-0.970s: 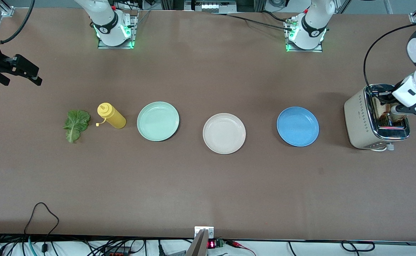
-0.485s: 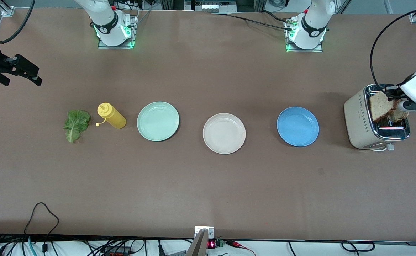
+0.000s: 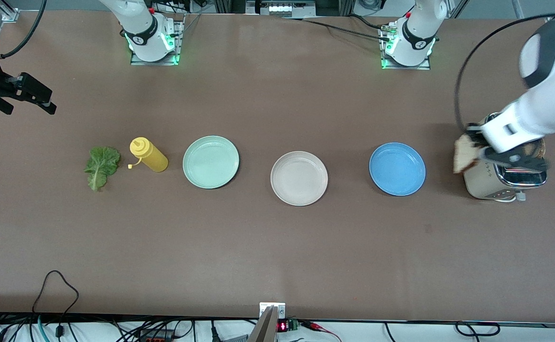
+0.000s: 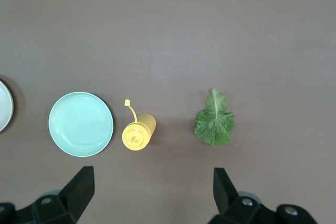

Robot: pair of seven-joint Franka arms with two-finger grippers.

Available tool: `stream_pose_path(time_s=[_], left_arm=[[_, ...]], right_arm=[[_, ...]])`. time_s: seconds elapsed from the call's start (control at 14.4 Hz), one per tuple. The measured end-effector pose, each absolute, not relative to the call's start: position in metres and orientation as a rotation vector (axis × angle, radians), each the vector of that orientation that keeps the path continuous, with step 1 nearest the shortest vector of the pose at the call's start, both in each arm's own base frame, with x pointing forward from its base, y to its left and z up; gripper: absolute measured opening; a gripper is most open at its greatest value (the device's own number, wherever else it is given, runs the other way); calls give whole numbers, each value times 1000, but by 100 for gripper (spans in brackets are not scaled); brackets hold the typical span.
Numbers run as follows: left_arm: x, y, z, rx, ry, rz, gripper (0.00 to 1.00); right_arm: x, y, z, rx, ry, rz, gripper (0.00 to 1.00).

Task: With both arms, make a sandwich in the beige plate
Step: 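Carry the toast to the beige plate and release it with the left gripper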

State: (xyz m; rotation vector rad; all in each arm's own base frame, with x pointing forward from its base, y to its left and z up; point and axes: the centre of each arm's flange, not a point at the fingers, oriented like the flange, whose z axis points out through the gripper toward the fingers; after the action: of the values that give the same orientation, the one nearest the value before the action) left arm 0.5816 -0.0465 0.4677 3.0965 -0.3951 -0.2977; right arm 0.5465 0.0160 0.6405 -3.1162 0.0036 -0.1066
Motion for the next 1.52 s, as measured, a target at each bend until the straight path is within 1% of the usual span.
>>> stream_pose_path(time_s=[0.21, 0.42, 0.55, 0.69, 0.83, 1.04, 1.25, 1.39, 1.52], left_arm=[[596, -100, 428, 2931, -425, -371, 8], [609, -179, 397, 2747, -390, -429, 8], [627, -209, 378, 2592, -281, -396, 8], [647, -218, 357, 2435, -130, -340, 8], [658, -233, 331, 2340, -47, -284, 8], [656, -266, 290, 2250, -48, -247, 8], [639, -288, 250, 2178, -95, -227, 8], [627, -290, 228, 2146, -123, -212, 8], [620, -288, 213, 2137, -136, -211, 8]], right_arm=[[546, 16, 641, -3116, 4, -107, 100], [546, 16, 641, -3116, 4, -107, 100], [546, 16, 641, -3116, 4, -108, 100], [546, 16, 641, -3116, 4, -108, 100], [546, 16, 641, -3113, 3, -108, 100], [549, 11, 635, -3110, -58, -91, 100], [554, 5, 622, -3110, -63, -50, 100], [554, 4, 606, -3109, -66, 19, 100], [549, 5, 589, -3101, -82, 147, 100]])
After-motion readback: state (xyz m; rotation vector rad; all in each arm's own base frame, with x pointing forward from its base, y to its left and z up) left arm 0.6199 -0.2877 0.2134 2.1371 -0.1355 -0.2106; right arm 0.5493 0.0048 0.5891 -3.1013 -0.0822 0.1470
